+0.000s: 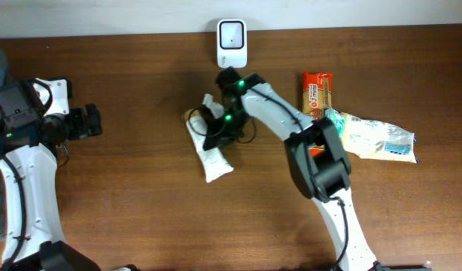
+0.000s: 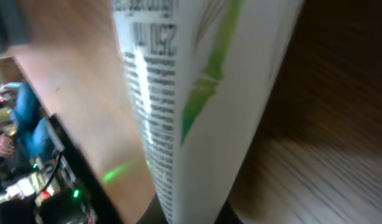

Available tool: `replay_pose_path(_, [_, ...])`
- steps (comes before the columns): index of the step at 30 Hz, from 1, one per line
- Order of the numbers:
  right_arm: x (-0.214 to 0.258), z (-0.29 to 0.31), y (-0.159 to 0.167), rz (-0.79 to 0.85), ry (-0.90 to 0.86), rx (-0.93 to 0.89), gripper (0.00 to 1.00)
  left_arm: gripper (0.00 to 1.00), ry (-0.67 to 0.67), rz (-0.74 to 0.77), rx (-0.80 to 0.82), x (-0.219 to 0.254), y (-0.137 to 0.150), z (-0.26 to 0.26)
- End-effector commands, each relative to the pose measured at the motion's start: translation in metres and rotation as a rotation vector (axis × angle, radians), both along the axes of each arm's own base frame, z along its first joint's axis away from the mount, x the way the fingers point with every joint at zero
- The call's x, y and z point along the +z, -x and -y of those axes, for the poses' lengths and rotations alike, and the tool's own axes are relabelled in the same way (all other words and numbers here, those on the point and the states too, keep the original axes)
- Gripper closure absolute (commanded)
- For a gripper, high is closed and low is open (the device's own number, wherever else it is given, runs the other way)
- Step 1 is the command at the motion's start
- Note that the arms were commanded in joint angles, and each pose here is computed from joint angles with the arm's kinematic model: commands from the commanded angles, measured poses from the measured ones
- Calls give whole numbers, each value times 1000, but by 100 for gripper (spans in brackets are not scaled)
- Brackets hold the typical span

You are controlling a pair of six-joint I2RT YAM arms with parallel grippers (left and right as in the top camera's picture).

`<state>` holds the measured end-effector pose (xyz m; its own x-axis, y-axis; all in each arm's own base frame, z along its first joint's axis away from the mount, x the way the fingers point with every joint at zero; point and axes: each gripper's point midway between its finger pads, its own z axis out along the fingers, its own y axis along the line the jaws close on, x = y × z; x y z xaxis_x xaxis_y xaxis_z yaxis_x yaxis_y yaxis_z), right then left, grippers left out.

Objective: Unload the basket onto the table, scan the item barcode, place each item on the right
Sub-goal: 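Lift the white tube with the right gripper toward the scanner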

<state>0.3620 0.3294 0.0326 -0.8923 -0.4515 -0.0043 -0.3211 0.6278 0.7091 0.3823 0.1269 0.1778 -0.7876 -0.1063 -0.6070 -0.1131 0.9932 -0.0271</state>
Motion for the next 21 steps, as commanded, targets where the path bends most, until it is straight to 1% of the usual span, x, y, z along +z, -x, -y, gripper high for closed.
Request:
replay_pose_path(1, [108, 10, -6, 165, -288, 73, 96, 1, -3, 12, -8, 4, -2, -1])
replay_pose_path(3, [148, 25, -7, 220, -354, 59, 96, 1, -2, 13, -7, 4, -2, -1])
replay_pose_path(6, [201, 50, -11, 324, -393, 16, 96, 1, -2, 13, -7, 4, -2, -1])
replay_pose_path(8, [233, 65, -8, 398, -409, -5, 96, 1, -2, 13, -7, 4, -2, -1])
replay_pose_path(10, [266, 76, 2, 473, -425, -12, 96, 1, -3, 12, -7, 4, -2, -1])
replay_pose_path(15, [300, 82, 20, 554, -446, -1, 96, 1, -2, 13, -7, 4, -2, -1])
replay_pose_path(21, [305, 83, 24, 563, -446, -1, 96, 1, -2, 13, -7, 4, -2, -1])
